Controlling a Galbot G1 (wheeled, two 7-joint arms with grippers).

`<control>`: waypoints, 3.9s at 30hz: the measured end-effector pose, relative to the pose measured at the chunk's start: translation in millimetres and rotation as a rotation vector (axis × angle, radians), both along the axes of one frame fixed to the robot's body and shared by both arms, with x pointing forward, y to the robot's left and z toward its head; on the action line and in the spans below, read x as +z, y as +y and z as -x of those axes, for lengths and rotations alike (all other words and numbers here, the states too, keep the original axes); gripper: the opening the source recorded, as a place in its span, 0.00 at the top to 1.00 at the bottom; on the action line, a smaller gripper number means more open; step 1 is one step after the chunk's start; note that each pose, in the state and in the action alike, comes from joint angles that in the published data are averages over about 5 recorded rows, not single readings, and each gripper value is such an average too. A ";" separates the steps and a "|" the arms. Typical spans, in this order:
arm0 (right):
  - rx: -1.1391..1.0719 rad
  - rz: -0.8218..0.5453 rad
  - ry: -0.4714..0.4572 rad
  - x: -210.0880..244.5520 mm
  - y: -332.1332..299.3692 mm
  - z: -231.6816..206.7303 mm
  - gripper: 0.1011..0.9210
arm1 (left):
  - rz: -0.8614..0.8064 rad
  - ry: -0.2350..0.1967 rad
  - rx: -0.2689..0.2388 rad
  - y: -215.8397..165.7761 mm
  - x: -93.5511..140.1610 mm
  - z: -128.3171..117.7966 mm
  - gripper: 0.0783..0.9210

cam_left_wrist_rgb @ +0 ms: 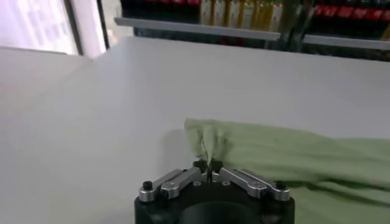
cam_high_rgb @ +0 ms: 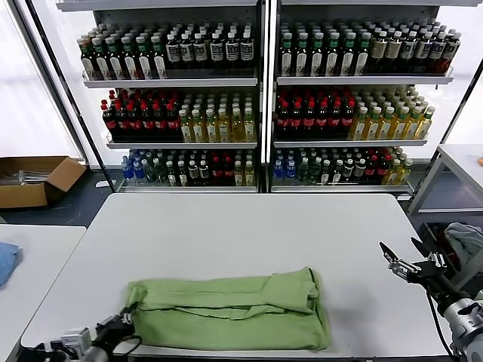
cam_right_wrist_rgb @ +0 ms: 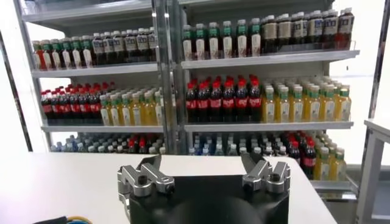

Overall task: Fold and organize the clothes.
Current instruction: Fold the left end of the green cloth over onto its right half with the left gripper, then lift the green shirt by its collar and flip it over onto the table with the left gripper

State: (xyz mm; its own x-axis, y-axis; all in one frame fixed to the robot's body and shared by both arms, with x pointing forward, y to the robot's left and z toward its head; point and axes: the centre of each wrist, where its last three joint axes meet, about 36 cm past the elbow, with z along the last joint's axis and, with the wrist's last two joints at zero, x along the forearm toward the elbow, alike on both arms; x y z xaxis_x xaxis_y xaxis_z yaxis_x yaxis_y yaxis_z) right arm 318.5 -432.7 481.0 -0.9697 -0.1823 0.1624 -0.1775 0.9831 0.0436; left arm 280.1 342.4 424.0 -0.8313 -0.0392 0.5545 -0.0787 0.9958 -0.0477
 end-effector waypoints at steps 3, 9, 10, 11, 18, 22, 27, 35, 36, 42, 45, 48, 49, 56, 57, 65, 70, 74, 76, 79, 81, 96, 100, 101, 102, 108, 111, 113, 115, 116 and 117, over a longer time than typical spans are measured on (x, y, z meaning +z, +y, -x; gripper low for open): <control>0.004 0.004 -0.002 1.7 -0.3 -0.9 0.12 | -0.036 -0.018 0.032 32.3 10.5 -5.9 0.99; 0.009 0.007 -0.006 4.2 -0.7 -2.9 0.12 | -0.119 -0.050 0.085 102.3 37.0 -20.1 0.99; 0.010 0.007 -0.006 4.6 -0.8 -3.1 0.12 | -0.133 -0.055 0.091 112.6 42.0 -23.0 0.99; 0.011 0.008 -0.006 5.0 -0.9 -3.2 0.12 | -0.146 -0.060 0.096 122.0 47.0 -26.1 0.99; 0.008 0.017 -0.006 7.9 -3.4 -1.5 0.12 | -0.186 -0.100 0.110 156.3 82.0 -45.5 0.99; 0.003 0.025 -0.004 9.4 -6.3 -0.5 0.12 | -0.162 -0.123 0.105 156.3 98.3 -52.8 0.99; -0.006 0.022 -0.003 9.8 -7.0 -0.4 0.12 | -0.111 -0.160 0.084 141.7 115.8 -57.6 0.99; -0.015 0.014 0.001 10.1 -3.5 4.0 0.12 | 0.020 -0.211 0.061 90.5 124.9 -55.3 0.99; -0.016 0.013 0.002 10.0 -3.3 4.8 0.12 | 0.037 -0.211 0.055 83.2 123.8 -54.0 0.99; -0.021 0.009 0.010 8.7 -0.8 8.8 0.12 | 0.131 -0.207 0.024 42.0 113.7 -47.3 0.99; -0.025 0.006 0.013 7.9 0.6 10.6 0.12 | 0.176 -0.204 0.011 23.8 107.2 -44.3 0.99; -0.029 0.004 0.016 6.8 0.9 12.4 0.12 | 0.221 -0.198 -0.008 6.6 101.0 -40.4 0.99; -0.030 0.003 0.017 6.5 0.9 13.0 0.12 | 0.235 -0.193 -0.015 1.2 98.9 -38.9 0.99; -0.037 -0.003 0.019 6.4 4.0 16.2 0.12 | 0.308 -0.152 -0.052 -29.8 78.6 -28.0 0.99; -0.038 -0.004 0.019 6.4 4.6 16.9 0.12 | 0.314 -0.147 -0.057 -34.2 75.2 -26.2 0.99; -0.043 -0.004 0.019 7.9 5.7 21.8 0.12 | 0.346 -0.112 -0.106 -71.7 48.0 -12.8 0.99; -0.043 -0.003 0.019 8.9 6.4 24.3 0.12 | 0.355 -0.080 -0.148 -92.6 32.0 -6.9 0.99; -0.043 -0.006 0.014 9.5 6.9 24.5 0.12 | 0.352 -0.047 -0.185 -105.2 19.9 -1.2 0.95; -0.042 -0.008 0.011 10.4 7.5 24.5 0.12 | 0.347 -0.036 -0.200 -109.5 15.7 1.1 0.90; -0.041 -0.011 0.009 10.8 8.2 24.7 0.12 | 0.343 -0.028 -0.214 -114.7 13.1 3.7 0.81; -0.044 -0.013 0.009 10.3 8.4 24.7 0.12 | 0.344 -0.026 -0.221 -117.5 13.7 5.5 0.75; -0.043 -0.023 0.009 5.8 10.8 25.3 0.12 | 0.236 -0.120 -0.246 -71.9 60.0 0.7 0.21; -0.038 -0.025 0.010 4.2 13.1 26.0 0.12 | 0.156 -0.134 -0.213 -42.8 60.4 -11.5 0.13; -0.037 -0.025 0.010 4.2 13.5 26.2 0.12 | 0.141 -0.134 -0.204 -36.5 59.1 -14.4 0.12; -0.036 -0.025 0.010 4.2 13.9 26.5 0.12 | 0.127 -0.134 -0.195 -30.6 57.2 -17.1 0.12; -0.029 -0.021 0.010 4.4 15.3 29.0 0.12 | 0.074 -0.104 -0.141 4.9 38.3 -30.9 0.12; -0.027 -0.021 0.011 3.7 16.9 29.7 0.12 | 0.069 -0.071 -0.122 20.7 26.1 -34.7 0.12; -0.025 -0.022 0.010 3.4 18.3 29.6 0.12 | 0.072 -0.051 -0.113 28.1 18.7 -35.6 0.12; -0.023 -0.023 0.008 3.6 19.7 29.6 0.12 | 0.078 -0.035 -0.107 33.2 12.6 -35.9 0.12; -0.023 -0.024 0.007 3.8 20.3 29.8 0.12 | 0.081 -0.028 -0.105 35.3 9.6 -36.2 0.12; -0.022 -0.024 0.006 4.1 20.8 30.1 0.12 | 0.084 -0.022 -0.104 37.2 6.8 -36.5 0.12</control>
